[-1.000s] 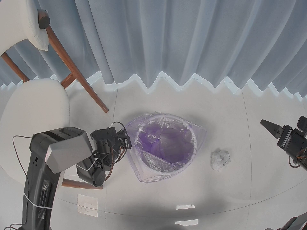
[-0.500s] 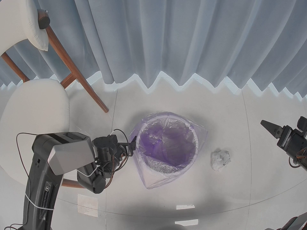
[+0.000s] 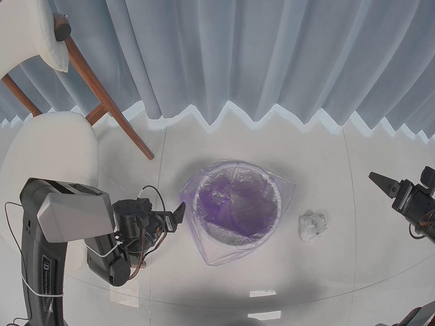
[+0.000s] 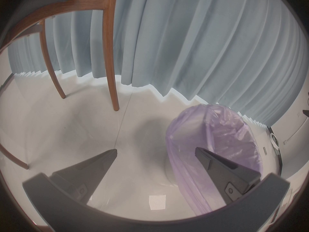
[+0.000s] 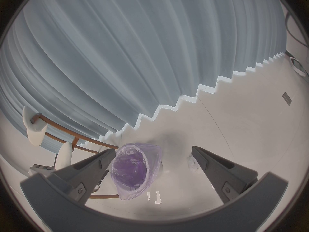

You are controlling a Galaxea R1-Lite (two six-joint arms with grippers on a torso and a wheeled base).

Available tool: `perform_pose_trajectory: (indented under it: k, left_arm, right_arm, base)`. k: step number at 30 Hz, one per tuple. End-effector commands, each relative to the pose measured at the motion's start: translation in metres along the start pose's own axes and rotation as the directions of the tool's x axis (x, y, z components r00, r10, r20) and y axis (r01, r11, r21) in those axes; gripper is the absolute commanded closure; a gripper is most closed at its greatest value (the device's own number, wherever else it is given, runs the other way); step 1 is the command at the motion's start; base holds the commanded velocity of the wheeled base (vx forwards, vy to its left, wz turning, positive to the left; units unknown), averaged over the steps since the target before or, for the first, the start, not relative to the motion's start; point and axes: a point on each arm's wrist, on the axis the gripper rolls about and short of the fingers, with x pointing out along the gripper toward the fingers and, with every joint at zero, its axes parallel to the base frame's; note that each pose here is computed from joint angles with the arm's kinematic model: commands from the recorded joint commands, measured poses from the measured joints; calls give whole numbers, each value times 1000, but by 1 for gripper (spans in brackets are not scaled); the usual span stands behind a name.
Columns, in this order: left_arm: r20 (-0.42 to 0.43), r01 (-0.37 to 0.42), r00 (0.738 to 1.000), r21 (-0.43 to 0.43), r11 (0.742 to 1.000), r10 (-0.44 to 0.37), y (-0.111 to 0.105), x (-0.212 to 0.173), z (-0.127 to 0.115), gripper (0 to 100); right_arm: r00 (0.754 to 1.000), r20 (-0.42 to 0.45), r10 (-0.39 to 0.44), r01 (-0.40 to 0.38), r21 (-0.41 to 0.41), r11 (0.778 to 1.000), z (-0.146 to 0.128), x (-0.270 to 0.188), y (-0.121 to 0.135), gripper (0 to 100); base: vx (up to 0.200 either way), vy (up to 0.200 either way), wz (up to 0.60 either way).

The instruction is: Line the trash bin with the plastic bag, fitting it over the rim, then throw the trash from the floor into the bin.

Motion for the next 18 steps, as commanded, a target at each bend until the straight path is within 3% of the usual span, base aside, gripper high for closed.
perform_pose_trajectory:
  k: [1,6,10,11,18]
  left_arm:
    - [-44,18,999,12,1000,-18,-8,-13,-7,0]
    - [-78,24,997,23,999,-22,-11,-6,-23,0]
    - [-117,8,993,68,998,0,-4,0,-41,0]
    - [-139,-5,990,119,993,21,4,5,-51,0]
    - [-135,-6,991,137,991,25,6,25,-70,0]
  right_arm:
    - [1000,-3,-3,3,-1,1000,-1,0,-1,0]
    - [1000,-1,-4,4,-1,1000,-1,0,-1,0]
    - [1000,2,-2,2,-1,1000,0,0,0,0]
    - [1000,0,-3,3,-1,1000,0,0,0,0]
    - [1000,-5,-6,6,-1,1000,-2,0,-1,0]
  base:
    - [0,0,0]
    - [0,0,0]
    - [0,0,0]
    - [0,0,0]
    - [0,0,0]
